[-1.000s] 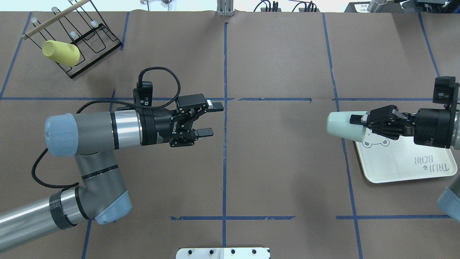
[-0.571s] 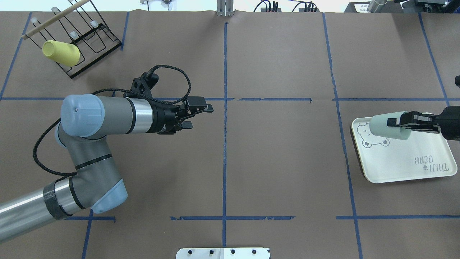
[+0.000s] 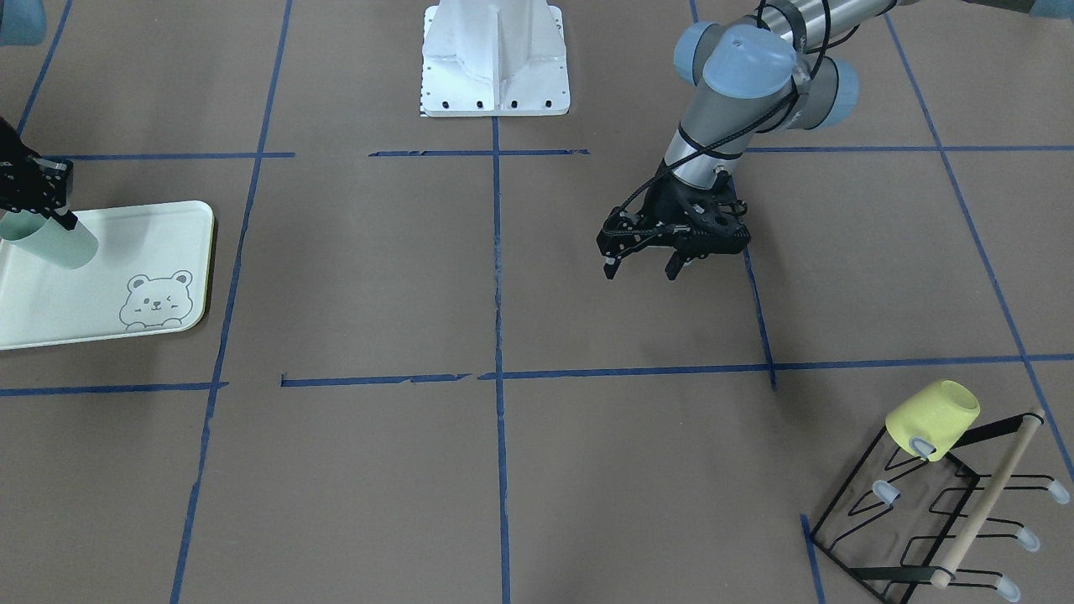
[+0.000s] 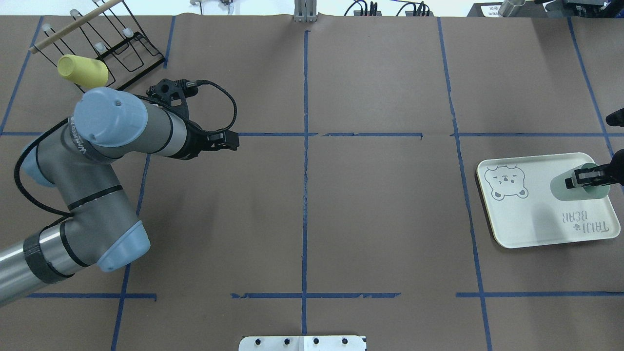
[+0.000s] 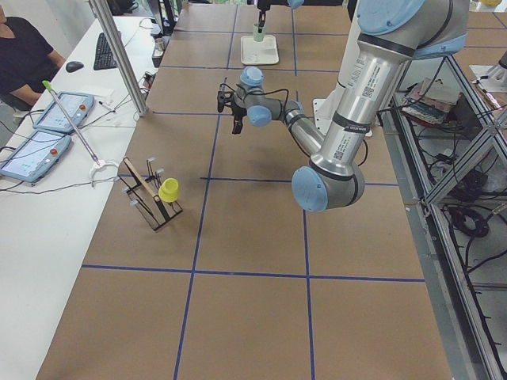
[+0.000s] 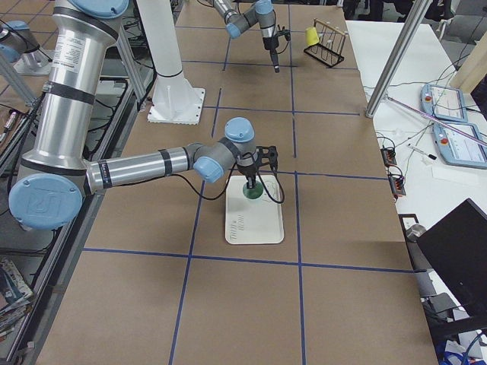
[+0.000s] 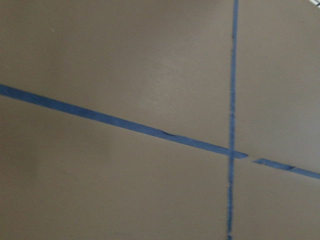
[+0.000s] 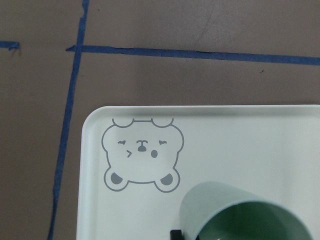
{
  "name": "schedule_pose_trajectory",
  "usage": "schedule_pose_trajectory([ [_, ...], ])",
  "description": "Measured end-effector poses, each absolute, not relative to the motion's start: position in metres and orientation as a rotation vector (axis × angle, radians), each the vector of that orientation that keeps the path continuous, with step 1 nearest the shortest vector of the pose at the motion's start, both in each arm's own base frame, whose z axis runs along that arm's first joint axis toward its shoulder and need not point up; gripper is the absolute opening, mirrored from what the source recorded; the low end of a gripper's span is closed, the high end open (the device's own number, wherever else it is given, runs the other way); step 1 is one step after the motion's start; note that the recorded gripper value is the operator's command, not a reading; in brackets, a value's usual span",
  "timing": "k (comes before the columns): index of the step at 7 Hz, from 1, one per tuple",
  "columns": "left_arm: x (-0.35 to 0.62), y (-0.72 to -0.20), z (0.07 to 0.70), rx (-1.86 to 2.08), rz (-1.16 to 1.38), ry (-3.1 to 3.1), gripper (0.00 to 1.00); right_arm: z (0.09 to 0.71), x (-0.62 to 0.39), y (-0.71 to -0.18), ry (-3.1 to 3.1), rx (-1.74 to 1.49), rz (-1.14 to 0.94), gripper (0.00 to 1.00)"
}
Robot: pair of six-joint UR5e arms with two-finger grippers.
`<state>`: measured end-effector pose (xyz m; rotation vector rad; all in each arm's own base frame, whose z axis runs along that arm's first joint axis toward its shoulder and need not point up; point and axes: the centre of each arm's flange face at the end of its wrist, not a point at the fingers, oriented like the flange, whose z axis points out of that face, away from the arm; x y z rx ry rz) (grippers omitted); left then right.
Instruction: Left arm grabs green cup and hands to right arm on tray
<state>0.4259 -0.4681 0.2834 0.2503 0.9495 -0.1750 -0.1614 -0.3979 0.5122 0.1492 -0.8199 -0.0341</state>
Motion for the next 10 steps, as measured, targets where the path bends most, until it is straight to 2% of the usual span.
schedule_pose_trajectory([
  [4, 0.357, -0.464, 0.333, 0.276, -0.025, 0.744, 1.00, 0.527, -0.196, -0.434, -0.737, 0.051, -0.065, 0.03],
  [6, 0.352, -0.463, 0.338, 0.276, -0.019, 0.735, 1.00, 0.537, -0.199, -0.436, -0.726, 0.035, -0.065, 0.75],
  [7, 0.352, -0.463, 0.339, 0.275, -0.018, 0.733, 1.00, 0.538, -0.200, -0.435, -0.724, 0.031, -0.065, 1.00],
  [10, 0.338, -0.455, 0.363, 0.263, 0.007, 0.705, 1.00, 0.519, -0.190, -0.427, -0.749, 0.058, -0.068, 1.00],
])
